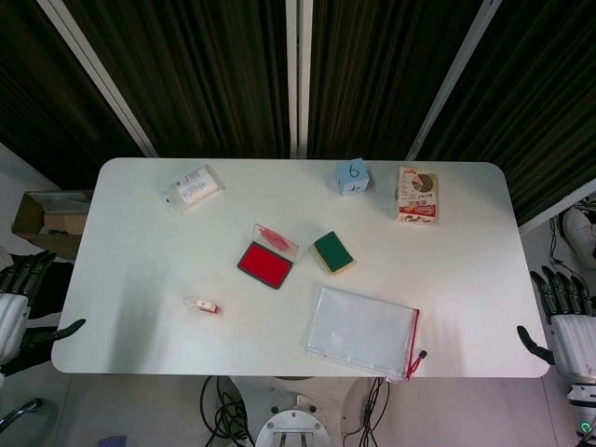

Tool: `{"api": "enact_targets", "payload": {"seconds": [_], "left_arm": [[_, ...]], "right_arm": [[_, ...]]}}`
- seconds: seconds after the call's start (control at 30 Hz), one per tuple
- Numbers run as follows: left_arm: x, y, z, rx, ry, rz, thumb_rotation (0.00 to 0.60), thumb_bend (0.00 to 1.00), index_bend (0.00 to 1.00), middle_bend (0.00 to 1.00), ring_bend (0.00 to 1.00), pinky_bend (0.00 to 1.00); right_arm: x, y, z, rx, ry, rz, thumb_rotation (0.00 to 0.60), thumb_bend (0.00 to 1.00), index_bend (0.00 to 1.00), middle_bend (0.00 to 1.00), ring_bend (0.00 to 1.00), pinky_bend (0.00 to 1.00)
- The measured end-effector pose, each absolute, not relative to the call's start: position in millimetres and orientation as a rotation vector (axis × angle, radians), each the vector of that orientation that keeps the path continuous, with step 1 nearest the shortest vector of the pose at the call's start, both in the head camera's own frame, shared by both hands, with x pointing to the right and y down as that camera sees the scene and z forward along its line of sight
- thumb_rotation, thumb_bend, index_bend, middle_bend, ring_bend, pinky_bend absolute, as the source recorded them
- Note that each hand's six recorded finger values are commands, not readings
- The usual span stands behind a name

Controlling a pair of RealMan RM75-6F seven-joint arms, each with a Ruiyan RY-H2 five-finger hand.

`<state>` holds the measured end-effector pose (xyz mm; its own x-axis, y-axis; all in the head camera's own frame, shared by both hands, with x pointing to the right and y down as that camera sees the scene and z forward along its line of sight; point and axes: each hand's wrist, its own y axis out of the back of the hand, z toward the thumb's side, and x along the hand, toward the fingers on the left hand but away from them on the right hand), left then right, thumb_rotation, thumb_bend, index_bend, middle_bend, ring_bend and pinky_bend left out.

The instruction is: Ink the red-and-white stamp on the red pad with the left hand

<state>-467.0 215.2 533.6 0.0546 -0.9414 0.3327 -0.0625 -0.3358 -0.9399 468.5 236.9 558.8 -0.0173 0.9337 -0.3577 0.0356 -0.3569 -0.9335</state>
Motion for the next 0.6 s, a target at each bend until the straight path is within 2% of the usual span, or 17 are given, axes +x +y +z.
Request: {"api": "enact_targets", "payload": {"seconds": [0.33,0.43,0.5,0.57,0.6], "left_arm": [[-462.2,215.8,532.6,-1.543,1.051,-1.363,0.345,0.02,0.09,0.1,0.1,0.19],[-458.6,215.1,530.1,-1.549,1.045,-1.345,0.424,0.02,0.09,0.1,0.1,0.19],[-456.2,215.1,529.7,-1.56,1.035,-1.338,0.551,0.03,0.09,0.1,0.1,0.21],[-454.9,214.2,530.3,-1.561,1.021,-1.339,0.6,0.03,0.09,0.09,0.1,0.24],[-453.7,213.4,530.8,-1.561,1.015,-1.337,0.6,0.03,0.09,0.09,0.1,0.25]], "right_arm": [[469.5,237.4,560.6,-1.497,-1.057,1.473,0.6,0.18,0.0,0.0,0.0,0.0],[470.2,237.1,560.7,-1.497,-1.061,1.471,0.6,0.18,0.0,0.0,0.0,0.0],[469.9,236.5,559.8,-1.497,-1.063,1.467,0.6,0.18,0.0,0.0,0.0,0.0],[469.7,235.7,558.8,-1.497,-1.065,1.463,0.6,0.18,0.0,0.0,0.0,0.0],[469.7,235.3,558.4,-1.496,-1.065,1.462,0.6,0.18,0.0,0.0,0.0,0.0]]}}
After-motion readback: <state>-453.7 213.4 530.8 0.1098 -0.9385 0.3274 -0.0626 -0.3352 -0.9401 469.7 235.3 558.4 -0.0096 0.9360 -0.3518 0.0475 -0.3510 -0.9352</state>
